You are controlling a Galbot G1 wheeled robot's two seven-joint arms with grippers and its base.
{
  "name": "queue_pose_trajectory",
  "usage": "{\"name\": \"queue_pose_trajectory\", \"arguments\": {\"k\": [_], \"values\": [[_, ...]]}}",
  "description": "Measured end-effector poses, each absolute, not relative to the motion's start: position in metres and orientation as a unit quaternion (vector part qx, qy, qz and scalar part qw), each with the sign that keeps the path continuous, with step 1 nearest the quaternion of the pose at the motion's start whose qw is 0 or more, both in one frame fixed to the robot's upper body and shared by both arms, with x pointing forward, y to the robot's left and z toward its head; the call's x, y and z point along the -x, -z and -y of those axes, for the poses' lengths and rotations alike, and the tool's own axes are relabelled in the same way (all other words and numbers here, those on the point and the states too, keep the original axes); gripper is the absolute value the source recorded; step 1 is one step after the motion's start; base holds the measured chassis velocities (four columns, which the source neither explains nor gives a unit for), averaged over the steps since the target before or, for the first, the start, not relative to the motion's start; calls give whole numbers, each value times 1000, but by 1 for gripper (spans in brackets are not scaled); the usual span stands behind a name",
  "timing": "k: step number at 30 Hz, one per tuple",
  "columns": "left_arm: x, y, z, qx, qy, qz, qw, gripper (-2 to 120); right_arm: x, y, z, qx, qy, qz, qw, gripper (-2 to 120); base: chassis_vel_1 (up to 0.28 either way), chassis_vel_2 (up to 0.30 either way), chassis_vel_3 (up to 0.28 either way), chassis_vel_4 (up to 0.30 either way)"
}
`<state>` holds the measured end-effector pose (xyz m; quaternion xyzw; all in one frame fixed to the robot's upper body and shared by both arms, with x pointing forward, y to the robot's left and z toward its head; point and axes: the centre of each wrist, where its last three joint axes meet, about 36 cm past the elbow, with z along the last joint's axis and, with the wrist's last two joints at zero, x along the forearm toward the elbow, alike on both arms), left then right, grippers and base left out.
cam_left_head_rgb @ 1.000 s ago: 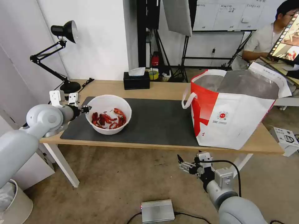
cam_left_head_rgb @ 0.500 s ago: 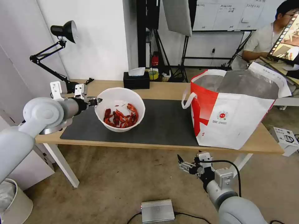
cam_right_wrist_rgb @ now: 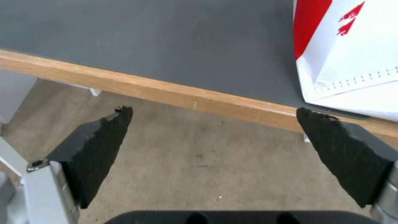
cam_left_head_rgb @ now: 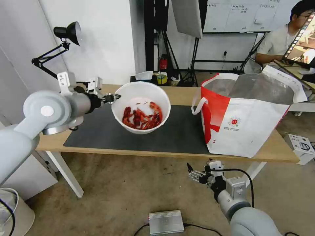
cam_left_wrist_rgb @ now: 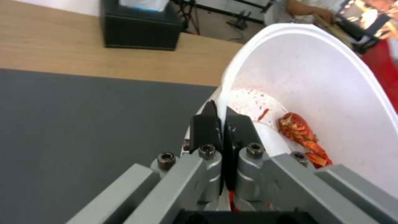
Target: Pick up the trash from the table and place it into the takeout bag.
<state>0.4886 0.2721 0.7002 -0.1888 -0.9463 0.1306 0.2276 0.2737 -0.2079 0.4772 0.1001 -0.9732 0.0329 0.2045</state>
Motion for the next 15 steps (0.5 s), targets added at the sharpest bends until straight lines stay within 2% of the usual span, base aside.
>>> {"name": "queue_pose_trajectory", "arguments": {"k": [15], "values": [[-497, -728, -220, 245, -150, 930, 229, 0, -274, -477, 208, -100, -33, 973, 204, 100, 0, 0, 0, 0]]}}
